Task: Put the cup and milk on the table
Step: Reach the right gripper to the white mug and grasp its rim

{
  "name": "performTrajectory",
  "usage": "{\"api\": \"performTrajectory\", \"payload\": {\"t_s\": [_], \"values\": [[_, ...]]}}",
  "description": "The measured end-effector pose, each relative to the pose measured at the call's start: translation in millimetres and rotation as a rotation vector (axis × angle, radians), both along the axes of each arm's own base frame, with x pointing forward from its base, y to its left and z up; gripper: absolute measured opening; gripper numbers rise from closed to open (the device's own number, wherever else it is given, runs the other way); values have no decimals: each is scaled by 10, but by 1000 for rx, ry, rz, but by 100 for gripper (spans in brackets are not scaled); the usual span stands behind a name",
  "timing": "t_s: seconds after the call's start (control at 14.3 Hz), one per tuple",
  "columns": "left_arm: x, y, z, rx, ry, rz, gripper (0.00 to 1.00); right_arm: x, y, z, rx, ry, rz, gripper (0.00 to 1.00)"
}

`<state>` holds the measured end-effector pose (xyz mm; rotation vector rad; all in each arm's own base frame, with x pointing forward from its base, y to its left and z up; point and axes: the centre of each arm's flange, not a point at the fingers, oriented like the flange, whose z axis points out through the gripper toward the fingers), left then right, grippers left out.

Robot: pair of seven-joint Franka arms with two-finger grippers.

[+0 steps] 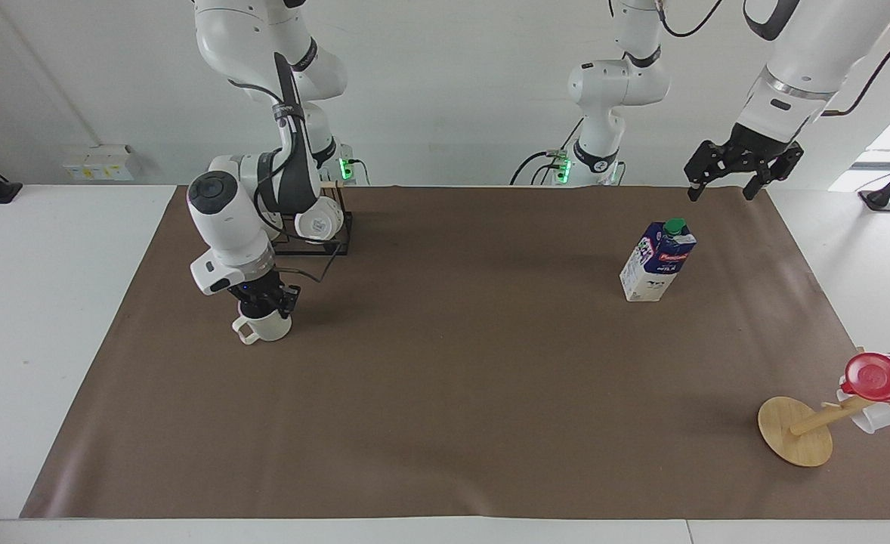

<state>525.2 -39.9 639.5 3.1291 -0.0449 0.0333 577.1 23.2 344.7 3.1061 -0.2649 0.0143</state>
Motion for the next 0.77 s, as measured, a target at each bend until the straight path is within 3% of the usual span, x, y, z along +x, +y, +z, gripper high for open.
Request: {"api": "performTrajectory", "payload": {"t_s": [0.07, 0.77], "values": [[0, 0, 0, 0, 0, 0, 100, 6, 0, 4, 0, -5, 0, 4], [0, 0, 0, 0, 0, 0, 100, 176, 307, 323, 11, -67, -71, 4]]}}
